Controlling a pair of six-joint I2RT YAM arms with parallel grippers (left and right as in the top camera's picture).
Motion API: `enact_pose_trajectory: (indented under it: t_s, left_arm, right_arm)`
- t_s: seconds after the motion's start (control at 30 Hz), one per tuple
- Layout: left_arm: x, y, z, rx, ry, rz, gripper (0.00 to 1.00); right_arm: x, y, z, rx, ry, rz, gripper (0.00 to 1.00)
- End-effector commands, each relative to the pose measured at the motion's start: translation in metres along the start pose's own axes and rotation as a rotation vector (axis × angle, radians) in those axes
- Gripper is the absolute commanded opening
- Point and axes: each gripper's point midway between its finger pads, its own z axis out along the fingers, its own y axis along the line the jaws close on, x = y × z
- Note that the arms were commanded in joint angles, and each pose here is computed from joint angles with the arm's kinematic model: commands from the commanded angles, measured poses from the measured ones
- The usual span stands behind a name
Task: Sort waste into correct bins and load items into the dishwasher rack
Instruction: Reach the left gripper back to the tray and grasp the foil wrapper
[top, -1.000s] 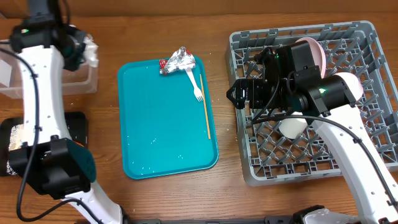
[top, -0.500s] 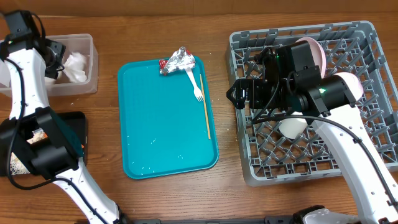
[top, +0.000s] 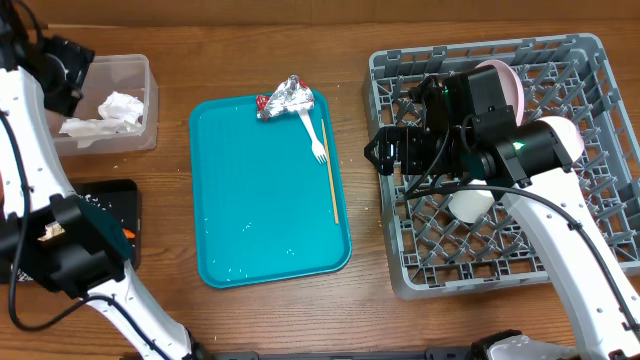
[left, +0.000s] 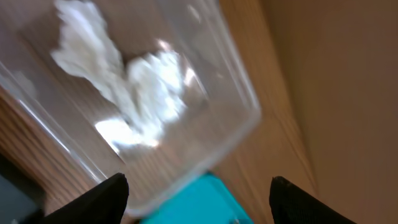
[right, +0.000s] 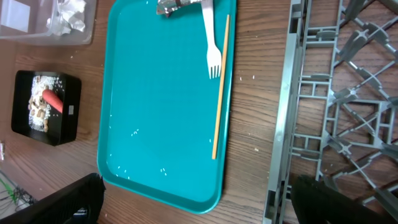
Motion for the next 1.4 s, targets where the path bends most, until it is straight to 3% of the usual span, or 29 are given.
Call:
enact_pose_trajectory:
  t_s: [0.0, 0.1, 0.4, 0.6, 0.83, 1.13, 1.37]
  left_arm:
    - [0.044, -0.052, -0.055, 0.198, 0.114, 0.087, 0.76]
    - [0.084, -0.061, -0.071, 0.197, 0.201, 0.129, 1.0]
    - [0.201, -0.058, -0.069, 0.033, 0.438, 0.268, 1.0]
    - [0.256, -0.064, -0.062, -0.078, 0.407, 0.355, 1.0]
    - [0.3, -0.065, -0.051, -0.196, 0.303, 0.4, 1.0]
    - [0.342, -0.073, -0.055, -0.163, 0.401, 0.41, 1.0]
    - [0.354, -0.075, -0.059, -0.139, 0.467, 0.399, 1.0]
  right_arm:
    - [0.0, 0.0, 0.002, 0.002, 0.001, -0.013, 1.0]
    - [0.0, 0.0, 0.002, 0.002, 0.0, -0.013, 1.0]
    - [0.0, 0.0, 0.002, 0.002, 0.0, -0.013, 1.0]
    - [0.0, 0.0, 0.002, 0.002, 0.0, -0.013, 1.0]
    - [0.0, 0.0, 0.002, 0.002, 0.001, -0.013, 1.0]
    - [0.0, 0.0, 0.002, 0.002, 0.0, -0.013, 1.0]
    - [0.0, 0.0, 0.002, 0.002, 0.001, -0.013, 1.0]
